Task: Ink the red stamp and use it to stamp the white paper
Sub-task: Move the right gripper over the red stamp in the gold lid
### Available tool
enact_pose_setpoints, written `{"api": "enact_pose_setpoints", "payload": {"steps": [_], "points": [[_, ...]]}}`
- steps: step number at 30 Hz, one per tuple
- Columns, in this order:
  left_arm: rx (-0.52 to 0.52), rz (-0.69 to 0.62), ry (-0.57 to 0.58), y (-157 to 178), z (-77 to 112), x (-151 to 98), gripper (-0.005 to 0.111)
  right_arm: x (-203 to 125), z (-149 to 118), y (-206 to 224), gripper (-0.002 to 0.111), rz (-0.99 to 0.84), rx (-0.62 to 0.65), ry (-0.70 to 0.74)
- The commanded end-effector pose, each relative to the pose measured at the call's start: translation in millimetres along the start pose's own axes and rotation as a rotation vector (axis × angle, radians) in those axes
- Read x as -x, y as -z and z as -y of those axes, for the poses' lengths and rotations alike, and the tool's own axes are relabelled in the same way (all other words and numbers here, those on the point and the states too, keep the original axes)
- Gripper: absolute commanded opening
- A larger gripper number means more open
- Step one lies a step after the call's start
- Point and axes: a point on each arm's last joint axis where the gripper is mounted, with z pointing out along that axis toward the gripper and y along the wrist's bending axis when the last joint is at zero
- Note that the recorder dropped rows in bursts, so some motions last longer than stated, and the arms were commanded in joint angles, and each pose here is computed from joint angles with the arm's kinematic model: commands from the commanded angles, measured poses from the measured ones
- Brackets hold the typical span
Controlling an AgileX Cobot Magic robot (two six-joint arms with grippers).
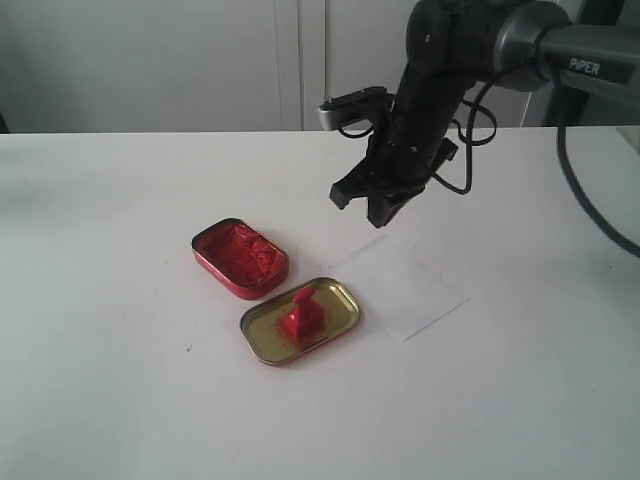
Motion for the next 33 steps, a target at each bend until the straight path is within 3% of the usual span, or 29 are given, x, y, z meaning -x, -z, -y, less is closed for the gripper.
{"api": "enact_pose_setpoints", "payload": {"steps": [1,12,20,33], "points": [[0.002,0.002,0.01,0,0.0,-1,0.0,4,-9,-2,0.0,-0.012,0.011,0.057],[0.002,0.002,0.01,0,0.0,-1,0.0,7,-29,-9,0.0,-0.035,0.035,0.183],[0.002,0.002,0.01,0,0.0,-1,0.0,7,-33,-9,0.0,-0.029,0.078,0.399],[0.002,0.002,0.01,0,0.0,-1,0.0,11,-65,-12,0.0,0.009,0.123,0.961]]}}
